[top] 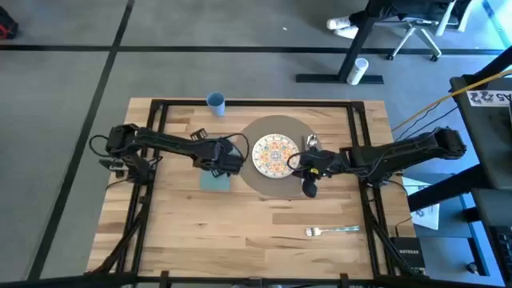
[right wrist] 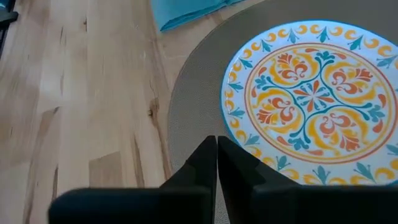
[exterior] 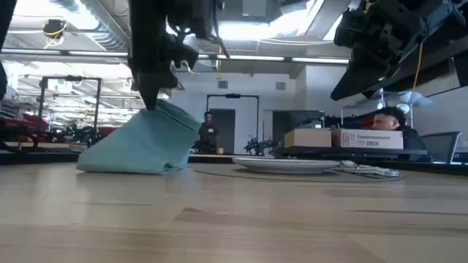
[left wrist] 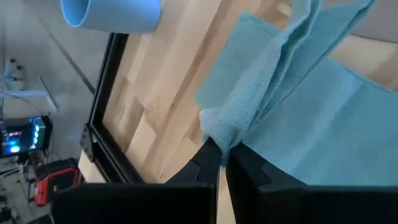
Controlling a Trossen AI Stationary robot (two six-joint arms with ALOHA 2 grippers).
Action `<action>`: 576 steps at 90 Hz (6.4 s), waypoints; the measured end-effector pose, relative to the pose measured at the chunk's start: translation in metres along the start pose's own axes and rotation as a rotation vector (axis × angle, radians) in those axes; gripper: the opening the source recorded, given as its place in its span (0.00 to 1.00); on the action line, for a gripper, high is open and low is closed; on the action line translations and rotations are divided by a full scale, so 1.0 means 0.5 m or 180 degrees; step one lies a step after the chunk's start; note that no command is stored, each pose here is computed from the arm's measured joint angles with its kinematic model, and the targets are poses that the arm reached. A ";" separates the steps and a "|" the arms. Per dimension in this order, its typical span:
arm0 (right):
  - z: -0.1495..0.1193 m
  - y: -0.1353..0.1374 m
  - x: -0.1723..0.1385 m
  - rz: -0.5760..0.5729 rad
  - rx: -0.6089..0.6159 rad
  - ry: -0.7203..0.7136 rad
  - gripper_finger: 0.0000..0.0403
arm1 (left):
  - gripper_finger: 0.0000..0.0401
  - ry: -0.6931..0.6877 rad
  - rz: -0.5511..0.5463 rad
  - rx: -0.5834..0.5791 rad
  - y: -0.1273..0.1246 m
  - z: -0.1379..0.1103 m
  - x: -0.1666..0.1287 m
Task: Set table place
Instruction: Fold the blue napkin, then move the blue napkin to the top left of the table
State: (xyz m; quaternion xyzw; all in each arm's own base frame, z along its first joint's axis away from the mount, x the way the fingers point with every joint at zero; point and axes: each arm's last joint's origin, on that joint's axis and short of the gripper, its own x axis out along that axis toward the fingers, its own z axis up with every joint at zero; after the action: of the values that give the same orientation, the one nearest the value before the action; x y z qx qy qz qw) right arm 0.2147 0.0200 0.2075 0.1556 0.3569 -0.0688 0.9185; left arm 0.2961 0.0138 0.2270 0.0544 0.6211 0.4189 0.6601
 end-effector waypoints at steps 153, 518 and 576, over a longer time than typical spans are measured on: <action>0.001 0.000 0.000 0.0008 0.0028 -0.0021 0.00 | 0.48 -0.0026 -0.0049 -0.0263 0.008 0.016 0.069; 0.002 0.008 0.052 0.0092 -0.0258 -0.0006 0.00 | 0.00 0.0063 -0.0746 -0.1242 -0.111 -0.241 0.024; 0.006 0.010 0.052 0.0144 -0.0241 -0.0056 0.00 | 0.00 -0.0735 -0.1604 -0.0831 -0.154 -0.181 -0.003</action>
State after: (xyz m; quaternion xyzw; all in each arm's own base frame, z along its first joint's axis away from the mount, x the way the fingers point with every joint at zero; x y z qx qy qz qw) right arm 0.2368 0.0233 0.1930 0.1281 0.3475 -0.0358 0.9282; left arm 0.2551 -0.0773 0.1623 -0.1395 0.4769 0.3093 0.8109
